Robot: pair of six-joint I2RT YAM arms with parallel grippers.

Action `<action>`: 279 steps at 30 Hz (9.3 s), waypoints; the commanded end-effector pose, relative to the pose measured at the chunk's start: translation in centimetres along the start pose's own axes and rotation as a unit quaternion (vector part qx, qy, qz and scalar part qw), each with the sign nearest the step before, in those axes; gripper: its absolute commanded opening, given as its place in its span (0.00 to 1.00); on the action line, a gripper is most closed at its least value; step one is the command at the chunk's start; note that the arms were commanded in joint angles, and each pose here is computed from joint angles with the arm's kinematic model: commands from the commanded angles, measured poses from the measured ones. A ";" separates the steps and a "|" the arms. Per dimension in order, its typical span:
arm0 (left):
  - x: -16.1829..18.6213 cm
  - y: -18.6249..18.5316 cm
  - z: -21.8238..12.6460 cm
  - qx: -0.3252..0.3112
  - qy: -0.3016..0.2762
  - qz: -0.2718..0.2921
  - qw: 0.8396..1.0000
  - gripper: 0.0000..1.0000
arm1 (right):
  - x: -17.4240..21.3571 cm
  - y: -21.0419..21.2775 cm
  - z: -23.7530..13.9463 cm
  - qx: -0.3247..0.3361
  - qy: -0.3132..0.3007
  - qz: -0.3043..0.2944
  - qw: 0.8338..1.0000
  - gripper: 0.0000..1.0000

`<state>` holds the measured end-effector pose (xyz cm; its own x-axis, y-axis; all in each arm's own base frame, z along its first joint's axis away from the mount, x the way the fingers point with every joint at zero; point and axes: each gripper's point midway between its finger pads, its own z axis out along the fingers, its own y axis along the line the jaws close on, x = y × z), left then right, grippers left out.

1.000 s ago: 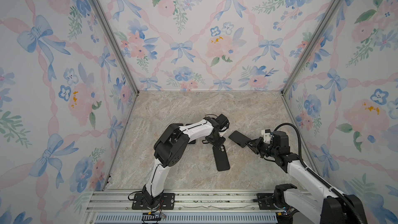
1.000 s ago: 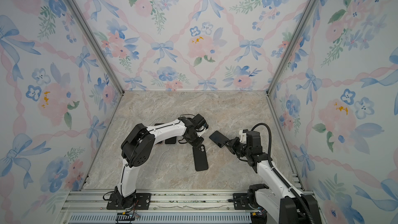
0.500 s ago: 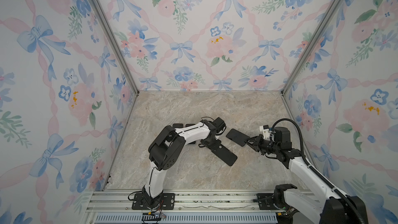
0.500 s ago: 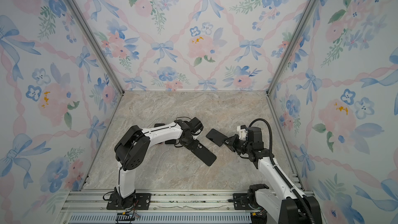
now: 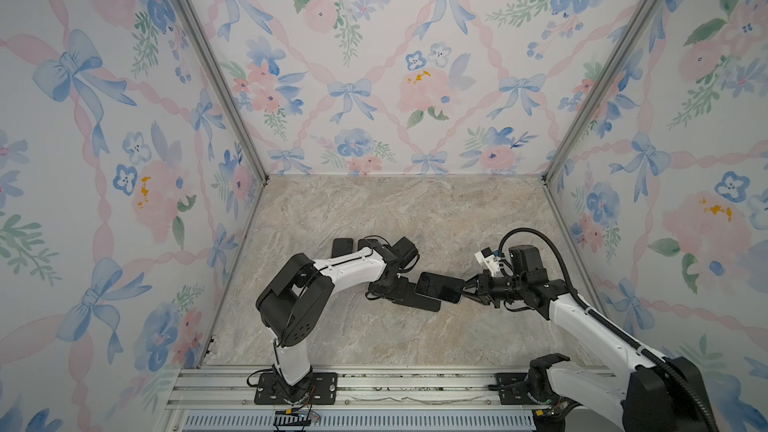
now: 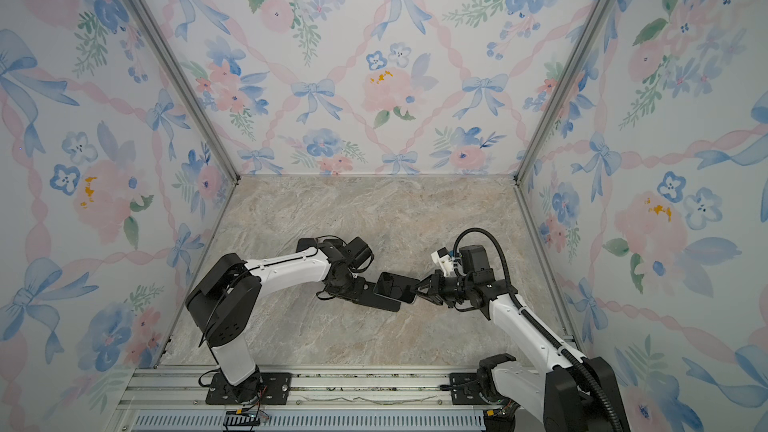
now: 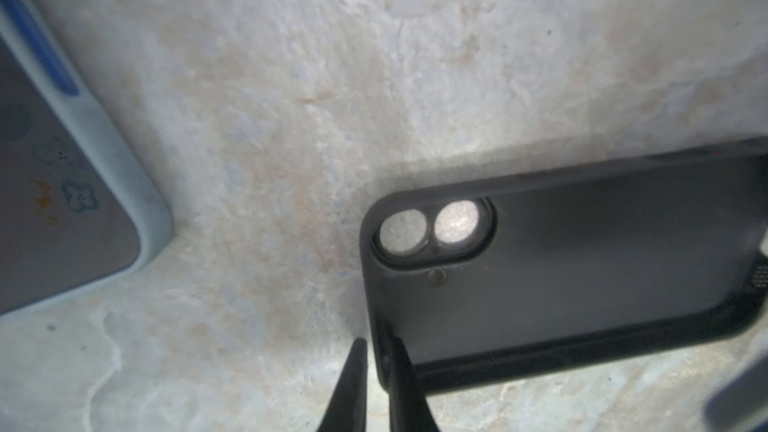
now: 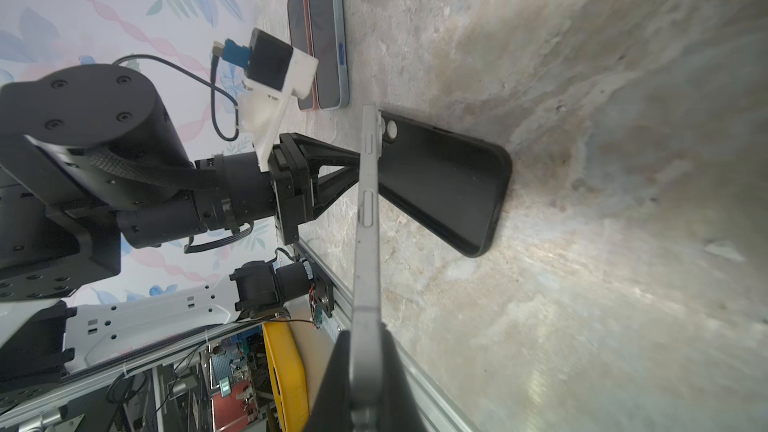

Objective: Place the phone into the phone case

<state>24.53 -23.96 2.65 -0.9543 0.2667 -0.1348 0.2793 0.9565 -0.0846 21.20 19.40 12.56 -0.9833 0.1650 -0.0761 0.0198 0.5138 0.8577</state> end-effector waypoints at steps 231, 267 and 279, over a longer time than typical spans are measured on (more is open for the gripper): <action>2.4 -1.7 -1.5 0.263 -0.025 -0.130 0.956 0.25 | 2.4 -4.0 8.4 0.356 0.109 -0.259 0.891 0.29; 6.1 -3.8 0.6 0.263 0.000 -0.155 0.952 0.36 | -2.6 -3.2 11.9 0.272 0.151 -0.358 0.880 0.67; 4.2 -1.6 1.0 0.258 -0.016 -0.164 0.952 0.34 | -0.3 -4.4 11.6 0.256 0.160 -0.310 0.902 0.61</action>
<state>20.05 -25.48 2.51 -0.9971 -0.0594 -0.0484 -0.0151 0.7725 -0.6349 24.78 27.05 2.94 -0.8052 -0.5271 -0.2717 -0.5910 0.7503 0.2961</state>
